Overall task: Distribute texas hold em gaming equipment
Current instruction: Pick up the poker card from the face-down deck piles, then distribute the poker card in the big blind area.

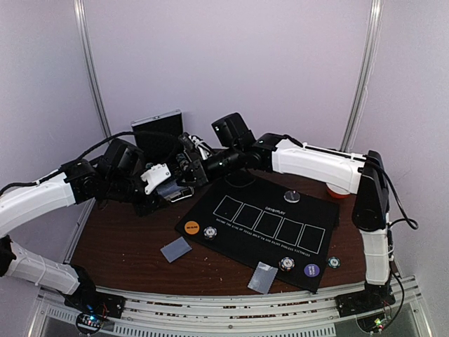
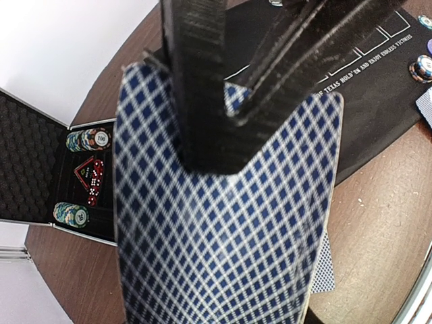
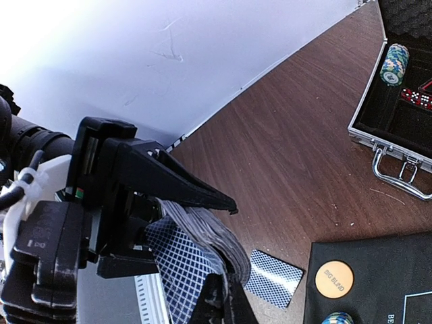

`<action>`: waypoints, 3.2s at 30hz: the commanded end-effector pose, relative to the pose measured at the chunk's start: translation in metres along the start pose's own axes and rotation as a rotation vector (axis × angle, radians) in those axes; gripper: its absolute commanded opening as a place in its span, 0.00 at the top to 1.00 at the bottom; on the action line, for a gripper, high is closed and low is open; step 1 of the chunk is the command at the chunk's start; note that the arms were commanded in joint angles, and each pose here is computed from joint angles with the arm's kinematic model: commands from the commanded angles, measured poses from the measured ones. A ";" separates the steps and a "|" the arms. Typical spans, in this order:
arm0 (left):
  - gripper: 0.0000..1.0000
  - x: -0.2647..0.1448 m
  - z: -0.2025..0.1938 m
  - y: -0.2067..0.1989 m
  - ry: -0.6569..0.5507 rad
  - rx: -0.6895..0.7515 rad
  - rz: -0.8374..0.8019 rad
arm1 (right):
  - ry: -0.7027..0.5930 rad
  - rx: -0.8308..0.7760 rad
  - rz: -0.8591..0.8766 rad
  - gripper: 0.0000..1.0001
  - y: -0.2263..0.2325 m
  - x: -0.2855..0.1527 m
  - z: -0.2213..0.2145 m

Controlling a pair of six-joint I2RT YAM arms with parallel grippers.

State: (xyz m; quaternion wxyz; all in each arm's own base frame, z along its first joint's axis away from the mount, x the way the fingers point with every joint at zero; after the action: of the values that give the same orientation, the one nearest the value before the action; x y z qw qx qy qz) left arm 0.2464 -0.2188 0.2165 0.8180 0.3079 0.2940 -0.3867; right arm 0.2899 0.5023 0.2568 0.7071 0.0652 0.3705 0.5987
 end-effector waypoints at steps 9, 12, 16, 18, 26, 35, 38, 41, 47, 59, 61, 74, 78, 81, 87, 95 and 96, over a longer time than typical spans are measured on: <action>0.57 -0.004 0.011 0.007 -0.057 -0.004 0.043 | -0.012 -0.023 -0.118 1.00 -0.008 -0.043 0.016; 0.57 -0.004 0.009 0.012 -0.044 -0.017 0.080 | -0.025 -0.022 -0.136 1.00 -0.011 -0.059 0.020; 0.57 -0.005 0.010 0.019 -0.043 -0.035 0.122 | -0.060 -0.020 -0.168 1.00 -0.016 -0.085 0.027; 0.57 -0.005 0.009 0.021 -0.039 -0.043 0.135 | -0.083 -0.018 -0.180 1.00 -0.017 -0.100 0.029; 0.57 -0.005 0.003 0.050 -0.002 -0.154 0.262 | -0.004 0.083 -0.209 1.00 -0.048 -0.091 -0.013; 0.57 -0.011 -0.013 0.087 0.083 -0.304 0.380 | 0.225 0.106 -0.020 1.00 -0.034 0.029 -0.075; 0.57 -0.013 -0.017 0.093 0.088 -0.326 0.399 | 0.279 0.100 0.063 1.00 -0.022 0.064 -0.091; 0.57 -0.014 -0.021 0.096 0.093 -0.335 0.406 | 0.332 0.103 0.110 1.00 -0.017 0.089 -0.104; 0.57 -0.013 -0.023 0.095 0.096 -0.337 0.399 | 0.381 0.125 0.100 1.00 -0.028 0.113 -0.125; 0.57 -0.010 -0.025 0.093 0.106 -0.331 0.390 | 0.445 0.134 0.061 1.00 -0.039 0.121 -0.151; 0.57 -0.010 -0.026 0.092 0.108 -0.331 0.386 | 0.441 0.135 0.053 1.00 -0.041 0.123 -0.151; 0.57 -0.009 -0.026 0.090 0.107 -0.325 0.374 | 0.425 0.123 -0.015 0.84 -0.049 0.122 -0.147; 0.58 -0.008 -0.026 0.089 0.108 -0.325 0.368 | 0.412 0.108 -0.056 0.79 -0.051 0.117 -0.140; 0.58 -0.008 -0.026 0.089 0.107 -0.324 0.367 | 0.401 0.093 -0.084 0.71 -0.052 0.112 -0.134; 0.57 -0.008 -0.025 0.089 0.101 -0.325 0.363 | 0.384 0.088 -0.091 0.66 -0.047 0.106 -0.125; 0.58 -0.012 -0.023 0.090 0.091 -0.315 0.365 | 0.322 0.029 -0.121 0.56 -0.026 0.074 -0.089; 0.58 -0.012 -0.022 0.090 0.089 -0.313 0.364 | 0.306 0.006 -0.138 0.54 -0.022 0.066 -0.080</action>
State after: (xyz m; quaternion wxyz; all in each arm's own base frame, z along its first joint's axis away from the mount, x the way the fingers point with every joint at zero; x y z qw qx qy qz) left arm 0.3040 -0.1505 0.2215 0.8880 0.2498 0.3484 -0.1664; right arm 0.2516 0.5337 0.0736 0.6421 -0.0446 0.5462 0.5361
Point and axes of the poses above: each gripper's point midway between its finger pads, its own x axis out along the fingers, its own y axis along the line the jaws close on, z = x × y, the point moved 2 cm from there along -x, back along the fingers, and after that the axes turned 1 degree about -x, right-handed, at the moved point
